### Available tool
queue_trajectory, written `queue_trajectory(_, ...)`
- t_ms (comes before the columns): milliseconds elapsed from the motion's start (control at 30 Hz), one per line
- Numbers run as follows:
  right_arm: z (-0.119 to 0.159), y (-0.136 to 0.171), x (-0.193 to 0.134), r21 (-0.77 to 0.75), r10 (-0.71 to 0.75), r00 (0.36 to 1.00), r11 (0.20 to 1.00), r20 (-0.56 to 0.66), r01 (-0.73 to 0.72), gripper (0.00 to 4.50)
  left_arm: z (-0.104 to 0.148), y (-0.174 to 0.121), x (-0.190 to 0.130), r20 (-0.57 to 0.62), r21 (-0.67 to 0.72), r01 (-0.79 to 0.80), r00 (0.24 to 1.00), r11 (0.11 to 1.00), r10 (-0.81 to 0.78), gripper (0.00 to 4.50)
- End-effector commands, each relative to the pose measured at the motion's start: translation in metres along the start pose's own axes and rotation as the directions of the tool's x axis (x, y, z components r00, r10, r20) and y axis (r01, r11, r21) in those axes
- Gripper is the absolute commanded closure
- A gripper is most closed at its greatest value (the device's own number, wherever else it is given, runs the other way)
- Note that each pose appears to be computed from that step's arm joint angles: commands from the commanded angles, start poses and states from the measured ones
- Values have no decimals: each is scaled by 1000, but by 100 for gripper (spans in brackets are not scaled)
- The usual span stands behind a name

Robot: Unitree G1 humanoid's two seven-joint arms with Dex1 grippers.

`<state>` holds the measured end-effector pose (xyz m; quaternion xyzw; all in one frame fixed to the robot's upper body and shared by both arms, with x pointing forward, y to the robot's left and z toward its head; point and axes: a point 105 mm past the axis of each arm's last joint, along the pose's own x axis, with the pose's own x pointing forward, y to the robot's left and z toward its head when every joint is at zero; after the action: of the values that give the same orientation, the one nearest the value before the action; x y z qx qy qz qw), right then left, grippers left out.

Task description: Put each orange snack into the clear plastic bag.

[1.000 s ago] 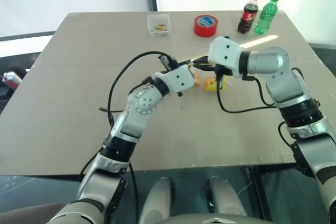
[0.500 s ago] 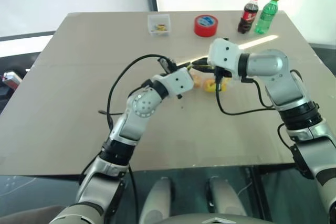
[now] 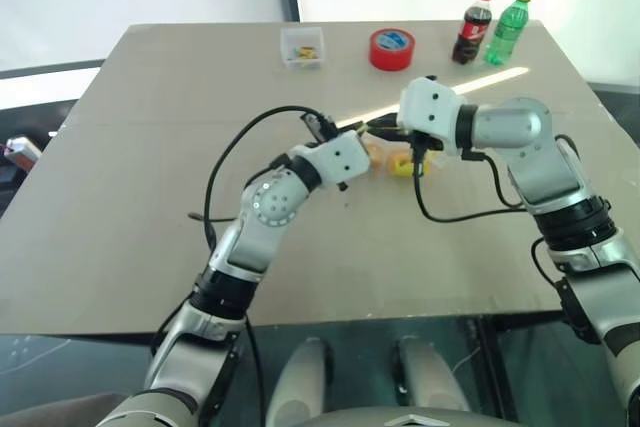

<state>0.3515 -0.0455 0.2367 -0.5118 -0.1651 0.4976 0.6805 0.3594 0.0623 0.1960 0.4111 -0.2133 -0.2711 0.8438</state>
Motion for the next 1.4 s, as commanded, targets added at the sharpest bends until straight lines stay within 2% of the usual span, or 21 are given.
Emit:
queue_trajectory(33,1,-15,-14,31,-64,998,997,6,64,447,-3,12,-4,-7,21,-34,999,999,34,450)
queue_trajectory(333,-19,-11,-26,16,-39,996,999,-84,40,447,-7,17,-5,-16,36,-42,999,998,43,450)
queue_trajectory(633,-14,-12,-26,25,-50,997,998,-64,51,447,-5,14,-3,-5,29,-40,999,999,40,450)
queue_trajectory(833,-25,-10,-31,30,-34,994,999,-103,37,447,-9,14,-6,-18,30,-43,999,999,44,450)
queue_trajectory(1400,-53,-2,-56,98,-20,978,994,-208,41,447,-45,27,-20,-113,56,-65,991,996,71,450)
